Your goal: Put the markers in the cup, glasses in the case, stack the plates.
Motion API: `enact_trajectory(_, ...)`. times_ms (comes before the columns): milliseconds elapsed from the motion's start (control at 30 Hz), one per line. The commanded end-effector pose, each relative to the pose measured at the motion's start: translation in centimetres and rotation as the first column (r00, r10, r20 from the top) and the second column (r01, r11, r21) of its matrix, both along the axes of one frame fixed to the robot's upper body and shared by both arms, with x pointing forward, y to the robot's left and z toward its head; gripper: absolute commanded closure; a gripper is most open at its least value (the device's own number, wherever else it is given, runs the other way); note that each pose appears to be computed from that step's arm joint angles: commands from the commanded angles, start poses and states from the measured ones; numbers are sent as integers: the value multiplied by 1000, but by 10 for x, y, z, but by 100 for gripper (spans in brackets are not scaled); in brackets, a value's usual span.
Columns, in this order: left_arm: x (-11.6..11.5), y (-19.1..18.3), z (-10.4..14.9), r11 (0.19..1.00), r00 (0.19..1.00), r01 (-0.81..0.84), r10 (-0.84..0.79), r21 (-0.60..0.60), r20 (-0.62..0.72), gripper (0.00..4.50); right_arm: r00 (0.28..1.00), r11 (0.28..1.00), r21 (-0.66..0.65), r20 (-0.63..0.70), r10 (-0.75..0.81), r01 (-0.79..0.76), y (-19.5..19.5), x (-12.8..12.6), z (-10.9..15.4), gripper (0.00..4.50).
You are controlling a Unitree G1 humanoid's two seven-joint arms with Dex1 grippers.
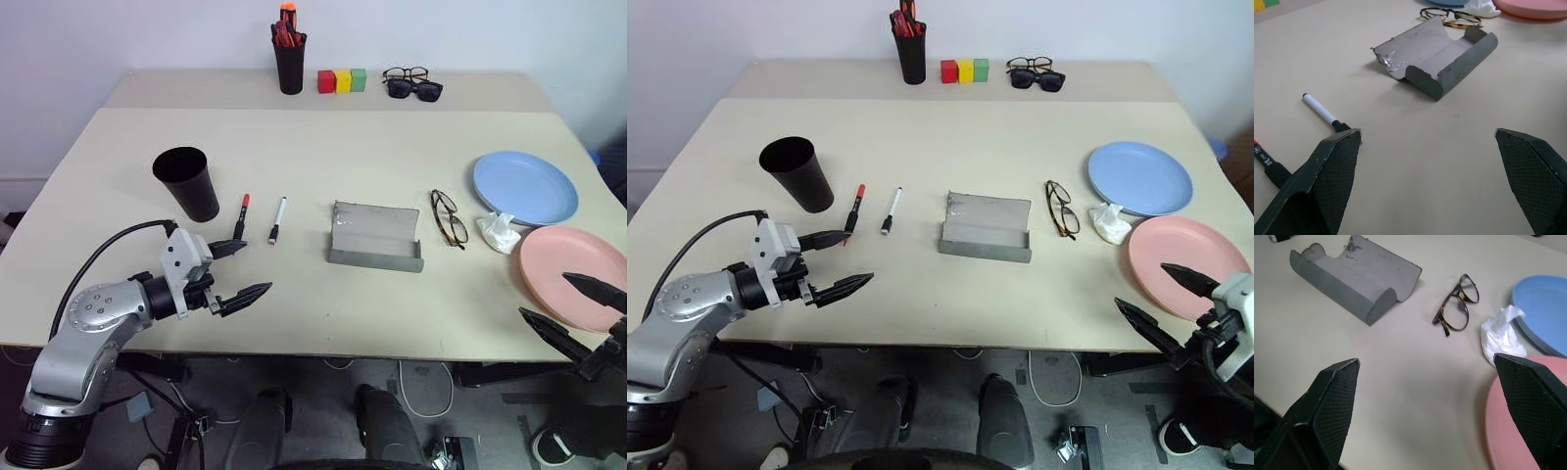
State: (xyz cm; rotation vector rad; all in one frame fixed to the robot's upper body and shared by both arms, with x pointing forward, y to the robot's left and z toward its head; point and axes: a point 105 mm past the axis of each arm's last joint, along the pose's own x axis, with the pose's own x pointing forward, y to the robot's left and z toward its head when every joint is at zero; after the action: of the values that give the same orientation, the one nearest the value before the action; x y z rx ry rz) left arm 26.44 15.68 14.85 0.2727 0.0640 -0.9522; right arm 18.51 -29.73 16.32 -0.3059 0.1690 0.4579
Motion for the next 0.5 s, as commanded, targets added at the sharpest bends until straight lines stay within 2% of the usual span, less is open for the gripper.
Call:
enact_trajectory(33, -7, -5, 9, 999, 999, 41, -41, -6, 15, 0, 999, 1000, -26, 34, 14, -13, 5, 1, 13, 2)
enact_trajectory(500, -6, -8, 10, 999, 1000, 28, -28, -16, 5, 0, 1000, 999, -31, 27, 13, -12, 6, 3, 14, 2)
